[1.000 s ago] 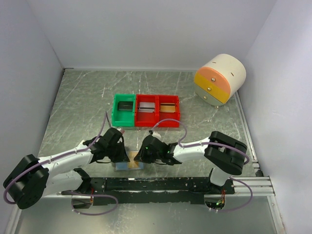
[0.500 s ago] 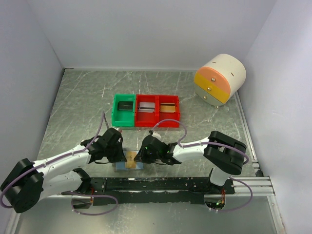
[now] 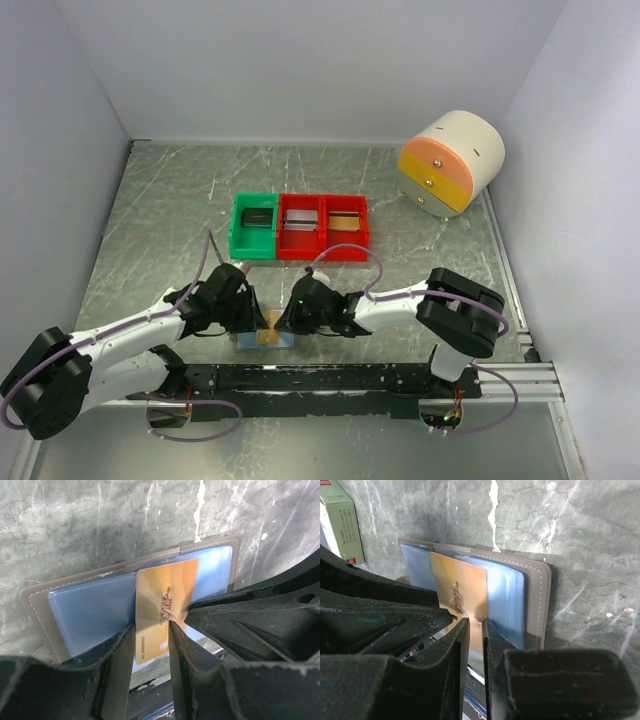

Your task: Take the credit cards out of the card holder

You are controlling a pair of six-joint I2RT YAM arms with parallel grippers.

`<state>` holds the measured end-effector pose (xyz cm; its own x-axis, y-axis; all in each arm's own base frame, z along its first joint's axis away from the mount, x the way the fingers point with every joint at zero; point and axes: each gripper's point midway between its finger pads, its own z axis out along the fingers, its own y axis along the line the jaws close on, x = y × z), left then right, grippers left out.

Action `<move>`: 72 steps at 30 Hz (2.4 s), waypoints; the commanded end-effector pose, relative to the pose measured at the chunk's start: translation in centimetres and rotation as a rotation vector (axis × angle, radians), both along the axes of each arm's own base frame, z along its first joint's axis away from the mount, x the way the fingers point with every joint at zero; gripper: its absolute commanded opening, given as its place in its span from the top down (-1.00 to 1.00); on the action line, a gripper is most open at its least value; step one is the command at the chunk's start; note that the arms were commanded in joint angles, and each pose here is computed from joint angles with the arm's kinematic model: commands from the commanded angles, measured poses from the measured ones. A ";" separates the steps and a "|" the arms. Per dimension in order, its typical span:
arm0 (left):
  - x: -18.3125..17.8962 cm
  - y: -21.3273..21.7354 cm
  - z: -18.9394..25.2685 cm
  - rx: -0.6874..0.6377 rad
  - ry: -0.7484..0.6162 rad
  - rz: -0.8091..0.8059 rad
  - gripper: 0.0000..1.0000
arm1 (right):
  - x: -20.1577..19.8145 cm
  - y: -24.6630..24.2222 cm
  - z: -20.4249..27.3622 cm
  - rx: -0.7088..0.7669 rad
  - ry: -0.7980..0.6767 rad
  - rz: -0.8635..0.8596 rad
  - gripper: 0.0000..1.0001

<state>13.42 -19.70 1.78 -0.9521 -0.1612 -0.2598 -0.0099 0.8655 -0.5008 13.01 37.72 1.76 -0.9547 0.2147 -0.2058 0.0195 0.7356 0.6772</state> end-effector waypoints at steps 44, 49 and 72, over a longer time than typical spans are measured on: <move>-0.9 -1.5 0.5 -0.189 0.013 0.068 0.28 | 0.3 -2.8 0.3 -0.096 -0.043 0.049 0.54; -1.0 -1.8 0.5 -0.207 0.019 0.062 0.28 | -0.4 -4.4 -3.0 -0.178 0.031 0.001 0.56; -0.1 -2.1 2.3 -0.259 -0.010 0.125 0.33 | -1.4 -6.5 -4.7 -0.199 0.075 -0.039 0.56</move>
